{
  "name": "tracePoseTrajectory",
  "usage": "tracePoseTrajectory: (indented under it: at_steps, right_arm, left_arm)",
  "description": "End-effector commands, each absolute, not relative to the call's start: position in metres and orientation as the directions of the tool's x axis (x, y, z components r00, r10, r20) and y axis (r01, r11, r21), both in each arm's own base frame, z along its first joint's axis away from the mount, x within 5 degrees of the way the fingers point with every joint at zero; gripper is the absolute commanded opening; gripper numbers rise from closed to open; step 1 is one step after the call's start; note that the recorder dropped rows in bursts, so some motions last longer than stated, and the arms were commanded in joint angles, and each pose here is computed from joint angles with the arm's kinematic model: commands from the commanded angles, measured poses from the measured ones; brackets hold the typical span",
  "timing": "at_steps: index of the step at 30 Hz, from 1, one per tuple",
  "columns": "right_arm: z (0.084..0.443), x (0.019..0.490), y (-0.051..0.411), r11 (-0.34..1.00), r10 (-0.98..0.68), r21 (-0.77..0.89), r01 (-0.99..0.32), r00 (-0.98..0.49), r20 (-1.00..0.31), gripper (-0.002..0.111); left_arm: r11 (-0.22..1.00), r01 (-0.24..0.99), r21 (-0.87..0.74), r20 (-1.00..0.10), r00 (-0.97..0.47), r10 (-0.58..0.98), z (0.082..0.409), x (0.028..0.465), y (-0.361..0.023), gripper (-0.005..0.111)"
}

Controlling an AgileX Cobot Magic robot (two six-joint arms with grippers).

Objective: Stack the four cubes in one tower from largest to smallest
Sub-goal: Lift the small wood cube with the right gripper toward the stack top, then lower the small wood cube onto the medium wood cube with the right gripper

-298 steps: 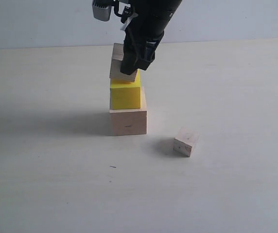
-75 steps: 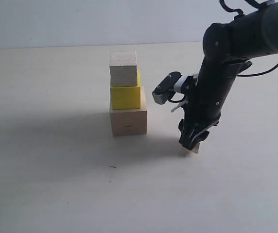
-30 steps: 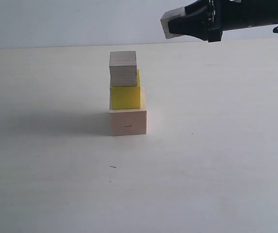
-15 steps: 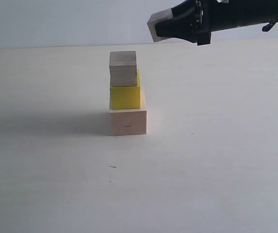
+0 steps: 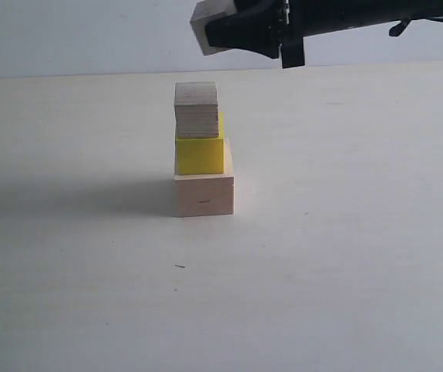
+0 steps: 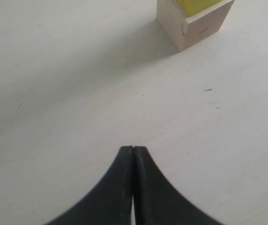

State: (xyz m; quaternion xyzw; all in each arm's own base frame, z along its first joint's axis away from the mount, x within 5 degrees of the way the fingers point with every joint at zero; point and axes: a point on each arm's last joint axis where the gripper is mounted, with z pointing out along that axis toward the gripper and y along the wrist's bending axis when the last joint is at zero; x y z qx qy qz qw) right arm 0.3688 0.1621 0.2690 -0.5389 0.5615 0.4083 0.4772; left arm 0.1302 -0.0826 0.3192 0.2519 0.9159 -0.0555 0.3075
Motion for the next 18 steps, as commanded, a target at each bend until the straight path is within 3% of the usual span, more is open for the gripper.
tracePoseTrajectory:
  at_steps: [1,18]
  right_arm:
    - [0.269,0.367,0.168,0.071,-0.192,-0.067,-0.995,0.052,-0.98,0.0]
    - [0.248,0.376,0.17,0.081,-0.179,-0.033,-0.996,0.018,-0.984,0.0]
  left_arm:
    - [0.869,0.493,0.054,-0.594,-0.684,0.425,0.319,0.131,-0.083,0.0]
    - [0.869,0.492,0.049,-0.582,-0.693,0.425,0.318,0.13,-0.082,0.0]
